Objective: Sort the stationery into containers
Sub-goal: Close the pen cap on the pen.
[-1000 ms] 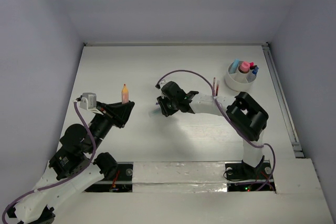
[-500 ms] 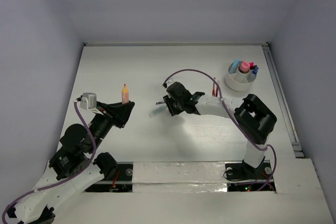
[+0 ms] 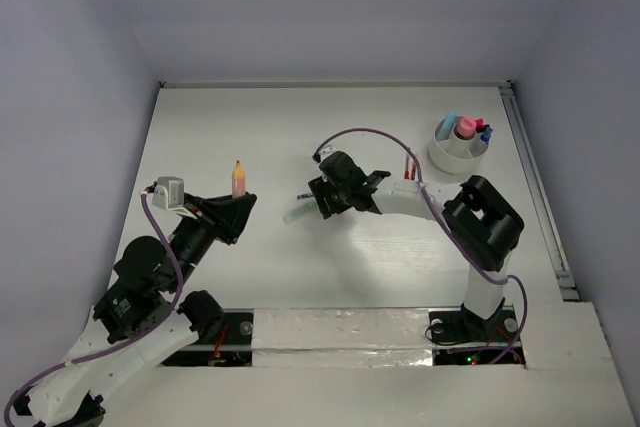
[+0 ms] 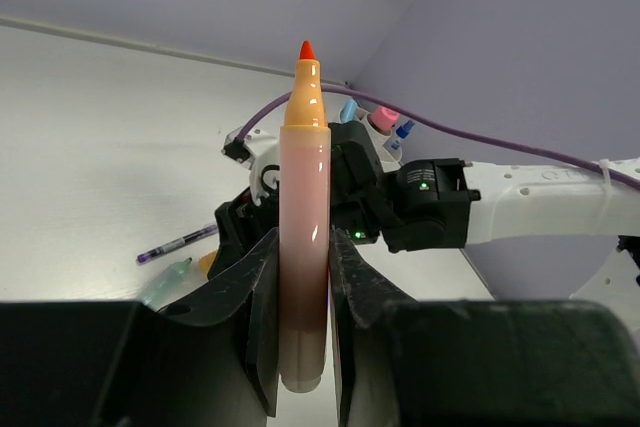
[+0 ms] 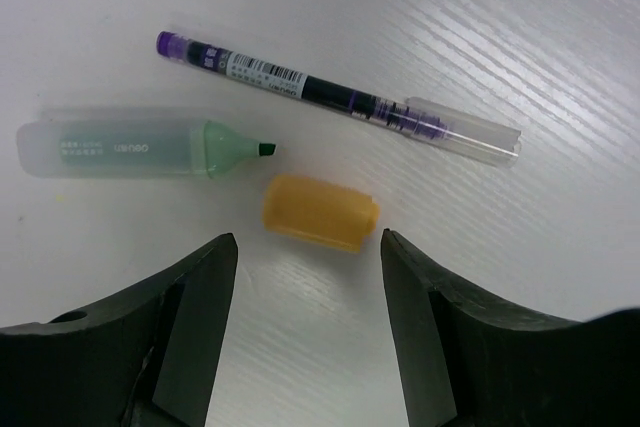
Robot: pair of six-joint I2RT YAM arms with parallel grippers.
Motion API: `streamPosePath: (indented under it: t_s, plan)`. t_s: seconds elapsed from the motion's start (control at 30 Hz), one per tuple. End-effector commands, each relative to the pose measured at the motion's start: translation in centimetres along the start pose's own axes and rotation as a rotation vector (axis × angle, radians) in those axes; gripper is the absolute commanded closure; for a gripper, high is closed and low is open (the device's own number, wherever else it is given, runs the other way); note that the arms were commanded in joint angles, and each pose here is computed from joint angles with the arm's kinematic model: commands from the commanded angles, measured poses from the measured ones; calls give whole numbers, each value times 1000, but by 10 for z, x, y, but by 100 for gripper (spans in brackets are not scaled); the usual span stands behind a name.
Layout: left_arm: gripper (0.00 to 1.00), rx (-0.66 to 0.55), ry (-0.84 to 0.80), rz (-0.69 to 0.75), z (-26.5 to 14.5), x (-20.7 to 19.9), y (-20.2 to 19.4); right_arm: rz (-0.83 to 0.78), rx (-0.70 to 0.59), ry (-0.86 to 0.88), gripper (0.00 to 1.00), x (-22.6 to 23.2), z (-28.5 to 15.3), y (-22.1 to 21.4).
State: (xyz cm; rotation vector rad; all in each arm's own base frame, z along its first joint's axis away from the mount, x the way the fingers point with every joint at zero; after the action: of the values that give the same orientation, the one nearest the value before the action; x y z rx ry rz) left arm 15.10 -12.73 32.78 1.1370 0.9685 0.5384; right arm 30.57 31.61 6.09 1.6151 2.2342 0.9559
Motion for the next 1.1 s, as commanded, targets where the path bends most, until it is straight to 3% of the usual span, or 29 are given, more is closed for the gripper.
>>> streamPosePath:
  t_s: [0.0, 0.57, 0.9, 1.07]
  plan:
    - [100, -44, -15, 5, 1, -3, 10, -30, -32, -4, 35, 1, 9, 17]
    - [100, -39, -14, 9, 3, -4, 10, -72, -5, -97, 35, -10, 13, 24]
    - [100, -41, -20, 12, 3, -4, 11, -279, 63, 73, 31, 11, -17, 32]
    - [100, -41, -18, 12, 2, -4, 10, -439, 101, 162, 39, 18, -16, 29]
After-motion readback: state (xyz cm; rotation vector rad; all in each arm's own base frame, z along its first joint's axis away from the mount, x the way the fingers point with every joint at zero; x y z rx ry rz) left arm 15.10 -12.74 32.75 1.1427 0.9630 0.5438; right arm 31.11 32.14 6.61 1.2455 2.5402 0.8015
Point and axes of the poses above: each gripper's point midway between its finger pads, its own z axis out along the fingers, its own x axis along the line the jaws close on, y = z × x, the point moved 2 cm from there along -z, back along the fingers, and after that the axes turned 11 degrees about z, right-handed, at the moved point
